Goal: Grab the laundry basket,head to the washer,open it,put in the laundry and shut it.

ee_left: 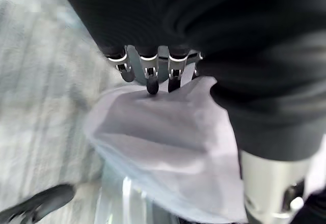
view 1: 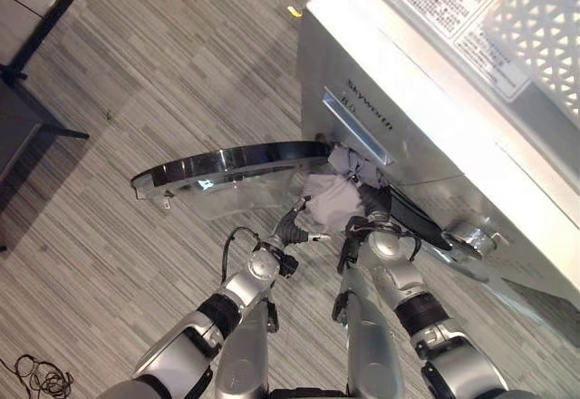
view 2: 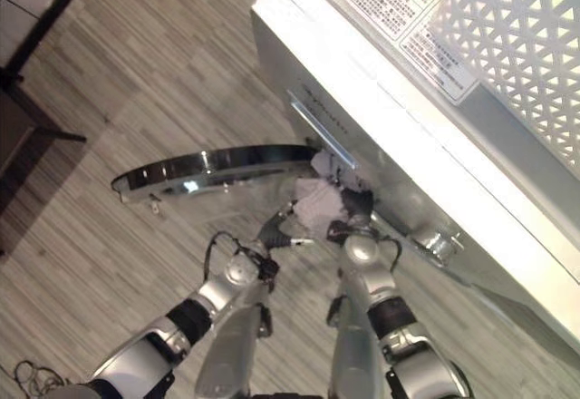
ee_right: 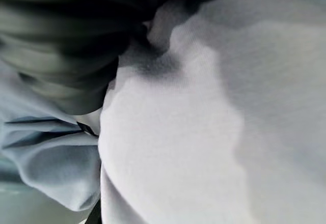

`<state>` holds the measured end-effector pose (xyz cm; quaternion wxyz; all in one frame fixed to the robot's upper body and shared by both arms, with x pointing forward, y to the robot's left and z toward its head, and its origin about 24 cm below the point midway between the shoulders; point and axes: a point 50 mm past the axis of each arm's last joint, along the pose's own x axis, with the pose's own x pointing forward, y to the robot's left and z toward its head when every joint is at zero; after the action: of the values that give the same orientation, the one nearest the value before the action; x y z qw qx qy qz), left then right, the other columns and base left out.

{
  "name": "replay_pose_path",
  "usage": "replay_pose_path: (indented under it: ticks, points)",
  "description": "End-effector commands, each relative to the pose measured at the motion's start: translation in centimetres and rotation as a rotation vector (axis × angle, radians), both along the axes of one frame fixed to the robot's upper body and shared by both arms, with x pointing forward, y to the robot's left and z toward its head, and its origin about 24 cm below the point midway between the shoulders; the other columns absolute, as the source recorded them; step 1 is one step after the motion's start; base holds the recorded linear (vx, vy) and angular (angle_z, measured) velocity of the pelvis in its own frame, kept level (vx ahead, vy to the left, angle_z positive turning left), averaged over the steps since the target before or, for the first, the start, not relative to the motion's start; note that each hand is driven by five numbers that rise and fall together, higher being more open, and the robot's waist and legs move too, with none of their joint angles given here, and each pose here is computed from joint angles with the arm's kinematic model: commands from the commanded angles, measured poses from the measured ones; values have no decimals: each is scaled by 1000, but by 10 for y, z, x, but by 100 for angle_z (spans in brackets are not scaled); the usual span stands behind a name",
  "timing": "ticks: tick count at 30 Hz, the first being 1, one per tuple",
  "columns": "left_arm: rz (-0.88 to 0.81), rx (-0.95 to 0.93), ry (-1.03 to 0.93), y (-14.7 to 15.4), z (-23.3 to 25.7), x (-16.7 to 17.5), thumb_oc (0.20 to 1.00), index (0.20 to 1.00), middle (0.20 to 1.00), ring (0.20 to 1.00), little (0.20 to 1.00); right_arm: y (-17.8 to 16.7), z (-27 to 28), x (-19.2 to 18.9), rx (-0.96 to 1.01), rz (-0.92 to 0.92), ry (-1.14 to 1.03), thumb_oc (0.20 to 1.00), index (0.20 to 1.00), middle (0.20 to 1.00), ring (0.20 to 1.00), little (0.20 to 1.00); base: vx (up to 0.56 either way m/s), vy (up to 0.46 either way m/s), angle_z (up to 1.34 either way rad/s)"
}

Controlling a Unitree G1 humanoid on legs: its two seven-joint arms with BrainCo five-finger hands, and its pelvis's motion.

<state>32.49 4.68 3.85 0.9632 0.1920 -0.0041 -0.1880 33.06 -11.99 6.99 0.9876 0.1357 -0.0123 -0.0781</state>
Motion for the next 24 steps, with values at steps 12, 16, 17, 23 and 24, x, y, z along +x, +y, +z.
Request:
replay_pose_path:
  ticks: [12,16,17,23,24]
  points:
    - [-4,121,-240,-41,39,15,1000,1000,1000,1000,1000,40,62,8,405,126,-255,200,200,200,200,200,-15,-9,4]
    - [-24,127,-242,-47,41,15,1000,1000,1000,1000,1000,40,64,4,519,138,-270,200,200,200,200,200,0,0,0]
    - [-32,124,-242,-49,42,15,1000,1000,1000,1000,1000,39,65,4,539,136,-279,200,200,200,200,200,0,0,0]
    - [-91,66,-215,-70,51,11,1000,1000,1000,1000,1000,36,82,2,631,146,-353,200,200,200,200,200,-1,-5,0]
    - [-98,50,-213,-74,55,11,1000,1000,1000,1000,1000,37,83,3,639,144,-355,200,200,200,200,200,-8,-25,3]
